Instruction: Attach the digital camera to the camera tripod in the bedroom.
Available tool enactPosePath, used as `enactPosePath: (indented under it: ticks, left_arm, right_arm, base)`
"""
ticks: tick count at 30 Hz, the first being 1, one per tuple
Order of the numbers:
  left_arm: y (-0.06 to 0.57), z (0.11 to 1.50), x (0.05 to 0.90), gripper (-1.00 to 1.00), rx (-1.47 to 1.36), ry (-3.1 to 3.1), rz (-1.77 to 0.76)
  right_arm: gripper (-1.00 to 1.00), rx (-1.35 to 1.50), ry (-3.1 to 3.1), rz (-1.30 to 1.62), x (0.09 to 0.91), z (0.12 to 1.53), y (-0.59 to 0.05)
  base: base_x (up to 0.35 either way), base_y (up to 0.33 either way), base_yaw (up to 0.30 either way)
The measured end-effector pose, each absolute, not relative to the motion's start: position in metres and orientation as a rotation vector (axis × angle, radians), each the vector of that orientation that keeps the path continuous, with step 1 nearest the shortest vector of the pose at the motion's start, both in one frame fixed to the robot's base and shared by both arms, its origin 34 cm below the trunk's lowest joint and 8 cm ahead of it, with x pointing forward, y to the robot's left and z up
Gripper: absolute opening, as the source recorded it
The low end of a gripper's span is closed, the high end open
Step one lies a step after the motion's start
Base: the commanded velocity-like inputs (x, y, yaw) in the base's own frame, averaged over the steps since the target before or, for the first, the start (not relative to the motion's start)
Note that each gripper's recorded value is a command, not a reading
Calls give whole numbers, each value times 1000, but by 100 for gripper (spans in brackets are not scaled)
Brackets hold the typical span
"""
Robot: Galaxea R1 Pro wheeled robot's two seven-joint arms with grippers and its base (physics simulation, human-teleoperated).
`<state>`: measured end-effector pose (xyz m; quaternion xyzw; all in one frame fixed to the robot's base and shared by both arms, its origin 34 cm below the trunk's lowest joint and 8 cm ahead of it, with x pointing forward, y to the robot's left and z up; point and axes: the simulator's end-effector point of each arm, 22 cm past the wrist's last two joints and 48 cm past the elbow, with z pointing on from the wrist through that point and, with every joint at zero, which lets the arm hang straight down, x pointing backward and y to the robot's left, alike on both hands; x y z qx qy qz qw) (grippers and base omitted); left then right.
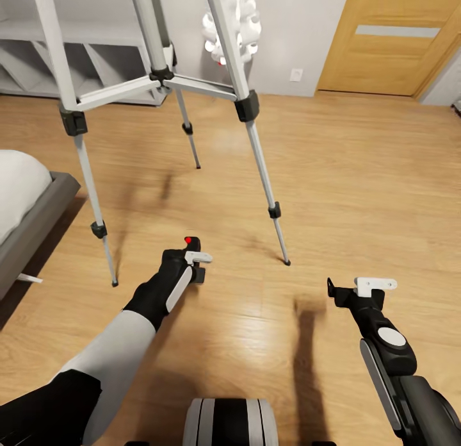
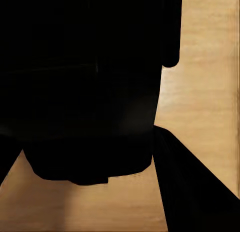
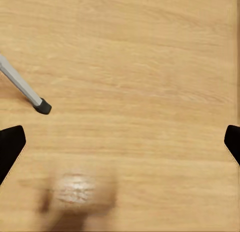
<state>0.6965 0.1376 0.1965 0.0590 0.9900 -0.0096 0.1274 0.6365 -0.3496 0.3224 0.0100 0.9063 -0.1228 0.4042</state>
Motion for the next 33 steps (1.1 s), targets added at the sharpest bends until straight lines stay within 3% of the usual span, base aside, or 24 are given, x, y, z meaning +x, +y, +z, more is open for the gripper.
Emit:
enactPosePath:
  ticks: [10, 33]
  left_arm:
    - [109, 305, 768, -100, 203, 2598, -89]
    - [81, 402, 779, -100, 280, 2410, -113]
  right_arm:
    - [100, 33, 2241, -304, 644, 350, -349]
    - [100, 70, 2144, -318, 655, 408, -361]
  base:
    - [0, 0, 0]
    - [0, 0, 0]
